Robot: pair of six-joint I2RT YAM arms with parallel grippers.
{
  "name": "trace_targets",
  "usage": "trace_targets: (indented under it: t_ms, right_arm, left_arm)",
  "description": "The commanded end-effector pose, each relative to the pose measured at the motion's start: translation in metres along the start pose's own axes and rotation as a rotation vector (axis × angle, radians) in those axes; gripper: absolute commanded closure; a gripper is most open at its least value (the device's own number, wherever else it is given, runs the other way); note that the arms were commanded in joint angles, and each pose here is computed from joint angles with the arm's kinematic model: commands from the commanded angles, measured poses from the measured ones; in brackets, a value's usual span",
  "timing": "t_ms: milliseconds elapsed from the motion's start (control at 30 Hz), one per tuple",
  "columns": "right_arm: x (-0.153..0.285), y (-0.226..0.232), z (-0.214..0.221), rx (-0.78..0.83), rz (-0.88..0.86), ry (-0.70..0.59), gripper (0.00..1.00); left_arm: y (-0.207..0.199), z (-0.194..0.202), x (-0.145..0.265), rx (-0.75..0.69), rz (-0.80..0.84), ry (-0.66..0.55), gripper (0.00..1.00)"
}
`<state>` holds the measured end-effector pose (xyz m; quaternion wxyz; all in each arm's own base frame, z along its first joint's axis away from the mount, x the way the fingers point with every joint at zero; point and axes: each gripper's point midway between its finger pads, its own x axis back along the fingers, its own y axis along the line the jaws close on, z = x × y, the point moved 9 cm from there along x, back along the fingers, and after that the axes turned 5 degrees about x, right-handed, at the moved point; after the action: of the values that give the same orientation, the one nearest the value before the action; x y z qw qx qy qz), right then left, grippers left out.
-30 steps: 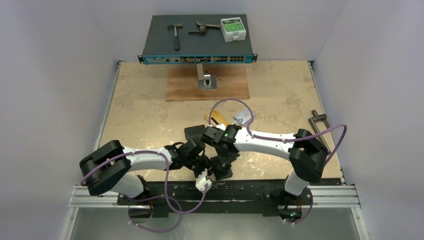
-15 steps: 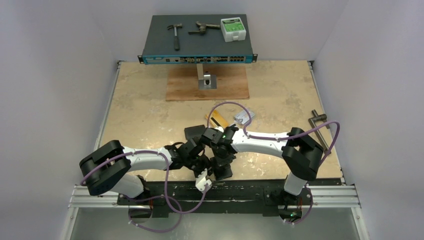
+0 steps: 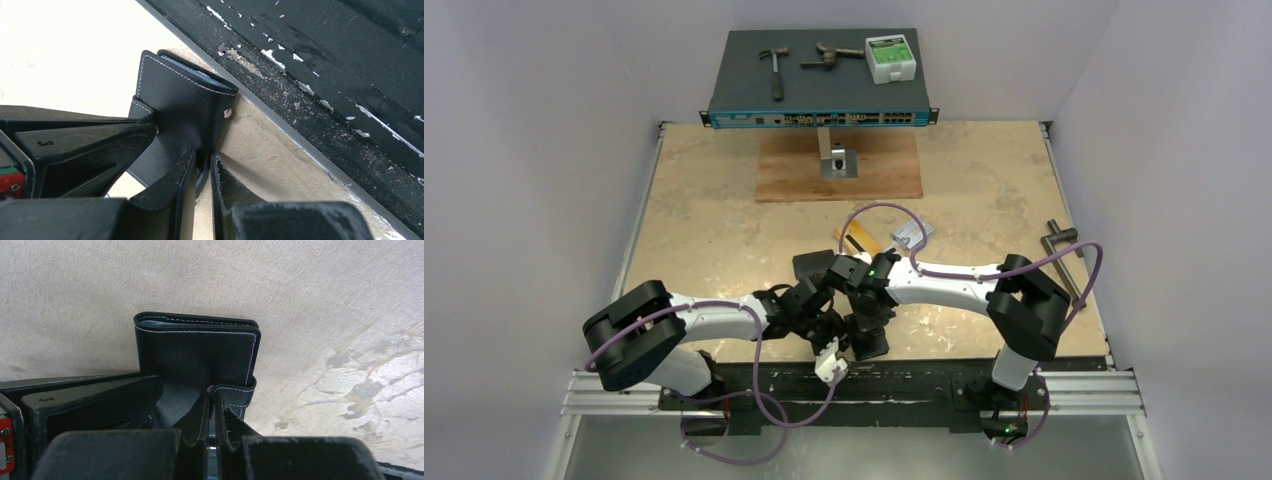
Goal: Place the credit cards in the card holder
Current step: Close the card holder at the center of the board.
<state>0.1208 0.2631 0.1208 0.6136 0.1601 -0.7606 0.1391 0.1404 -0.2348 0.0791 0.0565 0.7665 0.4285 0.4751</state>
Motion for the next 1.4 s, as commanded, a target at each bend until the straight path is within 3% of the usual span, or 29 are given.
trace_targets:
  t_ms: [0, 500, 633, 767, 1033, 1367]
  right_arm:
    - [-0.012, 0.002, -0.005, -0.013, 0.05, -0.037, 1.0]
    - [-0.025, 0.007, -0.001, -0.044, -0.026, -0.028, 1.0]
    - [-0.019, 0.006, 0.001, -0.055, -0.052, -0.045, 0.81]
    - [-0.009, 0.005, 0.001, -0.063, -0.054, -0.047, 0.72]
    - [0.008, 0.002, -0.001, -0.092, -0.056, -0.079, 0.75]
    - [0.012, -0.002, 0.003, -0.105, -0.051, -0.076, 0.93]
  left_arm:
    - [-0.018, 0.001, 0.0, 0.095, 0.087, 0.0, 0.87]
    - [-0.018, 0.001, 0.0, 0.096, 0.092, 0.001, 0.88]
    - [-0.018, 0.001, 0.0, 0.098, 0.092, 0.0, 0.88]
    - [-0.018, 0.001, -0.001, 0.098, 0.091, 0.0, 0.88]
    - [-0.018, 0.001, 0.0, 0.106, 0.093, 0.001, 0.88]
    - [-0.018, 0.001, 0.0, 0.109, 0.094, 0.001, 0.88]
